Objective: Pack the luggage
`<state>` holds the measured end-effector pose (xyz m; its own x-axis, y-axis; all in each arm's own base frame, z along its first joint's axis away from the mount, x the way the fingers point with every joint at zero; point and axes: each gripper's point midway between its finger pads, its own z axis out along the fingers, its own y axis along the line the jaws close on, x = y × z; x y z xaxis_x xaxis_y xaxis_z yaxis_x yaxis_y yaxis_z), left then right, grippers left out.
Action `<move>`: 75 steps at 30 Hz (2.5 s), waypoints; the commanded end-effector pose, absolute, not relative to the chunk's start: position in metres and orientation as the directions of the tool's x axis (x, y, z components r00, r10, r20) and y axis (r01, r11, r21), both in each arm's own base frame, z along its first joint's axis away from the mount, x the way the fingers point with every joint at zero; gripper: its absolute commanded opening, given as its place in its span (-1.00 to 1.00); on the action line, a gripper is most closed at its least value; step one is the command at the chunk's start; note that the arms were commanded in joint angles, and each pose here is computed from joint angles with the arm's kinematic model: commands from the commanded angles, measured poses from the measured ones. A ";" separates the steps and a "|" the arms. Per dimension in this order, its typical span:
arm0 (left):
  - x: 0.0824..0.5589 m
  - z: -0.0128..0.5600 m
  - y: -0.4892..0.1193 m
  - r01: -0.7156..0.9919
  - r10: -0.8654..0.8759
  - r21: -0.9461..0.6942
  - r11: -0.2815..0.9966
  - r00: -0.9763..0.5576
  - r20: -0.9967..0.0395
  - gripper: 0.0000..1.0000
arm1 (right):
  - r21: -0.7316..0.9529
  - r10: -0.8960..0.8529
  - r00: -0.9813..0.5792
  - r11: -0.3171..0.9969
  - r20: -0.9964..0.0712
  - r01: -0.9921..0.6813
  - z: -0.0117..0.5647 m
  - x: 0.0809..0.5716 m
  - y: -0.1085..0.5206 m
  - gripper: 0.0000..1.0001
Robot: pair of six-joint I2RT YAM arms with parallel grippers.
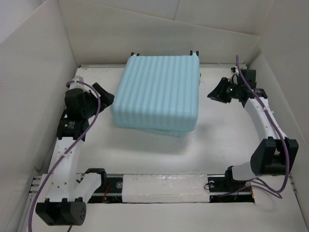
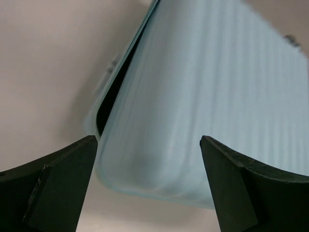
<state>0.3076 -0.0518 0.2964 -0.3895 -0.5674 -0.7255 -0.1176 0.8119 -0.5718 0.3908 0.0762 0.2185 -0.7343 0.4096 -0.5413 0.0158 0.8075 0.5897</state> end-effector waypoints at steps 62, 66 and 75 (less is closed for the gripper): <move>0.284 0.245 -0.097 -0.121 -0.575 -0.633 0.765 -0.571 -0.586 -0.33 | 0.547 0.293 -0.489 0.645 -0.822 -0.533 0.214 0.297 0.166 -1.00; 0.269 0.228 -0.112 -0.102 -0.550 -0.647 0.756 -0.635 -0.543 -0.33 | 0.573 0.291 -0.509 0.577 -0.810 -0.582 0.211 0.316 0.162 -0.79; 0.243 0.212 -0.144 -0.044 -0.588 -0.800 0.598 -0.703 -0.401 -0.20 | 0.644 0.271 -0.585 0.376 -0.764 -0.666 0.188 0.304 0.179 0.34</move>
